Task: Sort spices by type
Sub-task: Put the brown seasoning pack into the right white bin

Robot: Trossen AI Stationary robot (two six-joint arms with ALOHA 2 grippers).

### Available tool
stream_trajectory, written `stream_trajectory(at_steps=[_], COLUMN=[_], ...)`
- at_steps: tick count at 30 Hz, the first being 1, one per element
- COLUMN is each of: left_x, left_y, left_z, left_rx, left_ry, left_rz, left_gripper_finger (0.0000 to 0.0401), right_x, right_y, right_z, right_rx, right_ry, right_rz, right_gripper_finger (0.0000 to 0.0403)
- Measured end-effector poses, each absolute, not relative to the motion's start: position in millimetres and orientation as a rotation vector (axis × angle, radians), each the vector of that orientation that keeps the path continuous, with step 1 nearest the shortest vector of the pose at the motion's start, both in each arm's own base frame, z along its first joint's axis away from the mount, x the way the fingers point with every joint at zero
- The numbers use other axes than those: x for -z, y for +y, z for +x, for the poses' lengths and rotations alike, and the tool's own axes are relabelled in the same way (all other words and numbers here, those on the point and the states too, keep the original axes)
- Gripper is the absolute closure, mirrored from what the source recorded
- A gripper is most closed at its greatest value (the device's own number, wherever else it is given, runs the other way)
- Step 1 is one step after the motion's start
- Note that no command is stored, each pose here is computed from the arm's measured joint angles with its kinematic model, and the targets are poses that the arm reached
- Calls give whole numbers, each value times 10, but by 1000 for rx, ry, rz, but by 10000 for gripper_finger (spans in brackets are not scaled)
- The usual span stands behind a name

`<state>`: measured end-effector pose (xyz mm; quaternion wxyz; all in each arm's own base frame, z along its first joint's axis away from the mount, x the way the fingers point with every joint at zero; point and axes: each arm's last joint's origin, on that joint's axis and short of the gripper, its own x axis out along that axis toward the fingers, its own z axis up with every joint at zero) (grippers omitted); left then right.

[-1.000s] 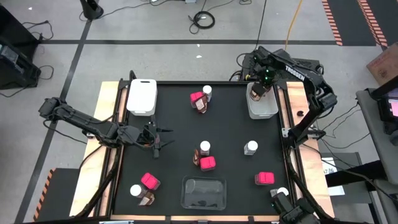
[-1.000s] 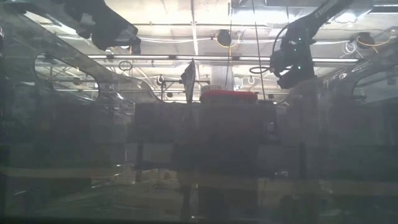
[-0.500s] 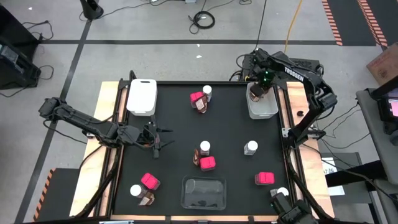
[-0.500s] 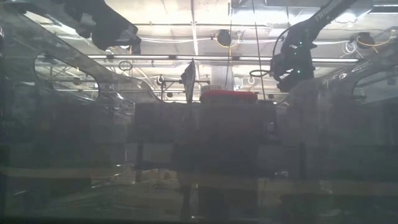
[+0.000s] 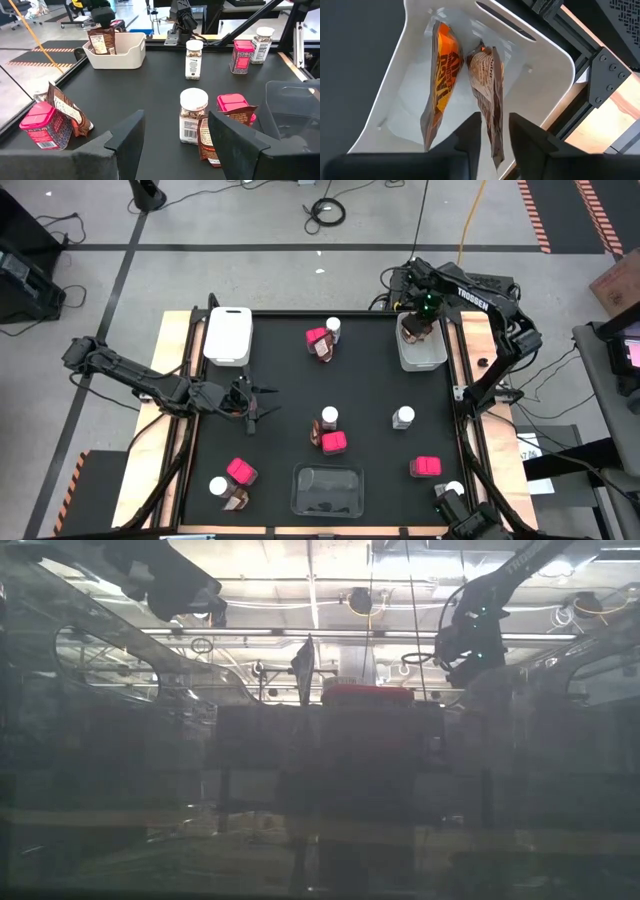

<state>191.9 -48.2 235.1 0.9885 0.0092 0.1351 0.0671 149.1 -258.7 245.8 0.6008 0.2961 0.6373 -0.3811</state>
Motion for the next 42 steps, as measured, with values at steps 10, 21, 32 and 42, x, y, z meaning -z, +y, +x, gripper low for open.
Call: stream_trajectory(at_steps=[10,21,32,42], left_x=[-2351,-2352,-2351,-2334], left_y=[-482,-482,-484,-482], left_z=[1919,1919,1919,1914], left_rx=[-136,-135,-131,-133], left_ry=[271,270,270,287], left_rz=[11,7,-11,-11], left_gripper_finger=[180,180,180,180], right_x=[-3151,-3870,-3641,-2938], right_y=[-2521,-1965,-1725,-1904], right_z=[1559,2144,2939,3616], right_rx=[916,610,325,49], right_ry=[1426,1101,1042,1040], right_rz=[687,477,183,23], right_gripper_finger=[264,264,264,264])
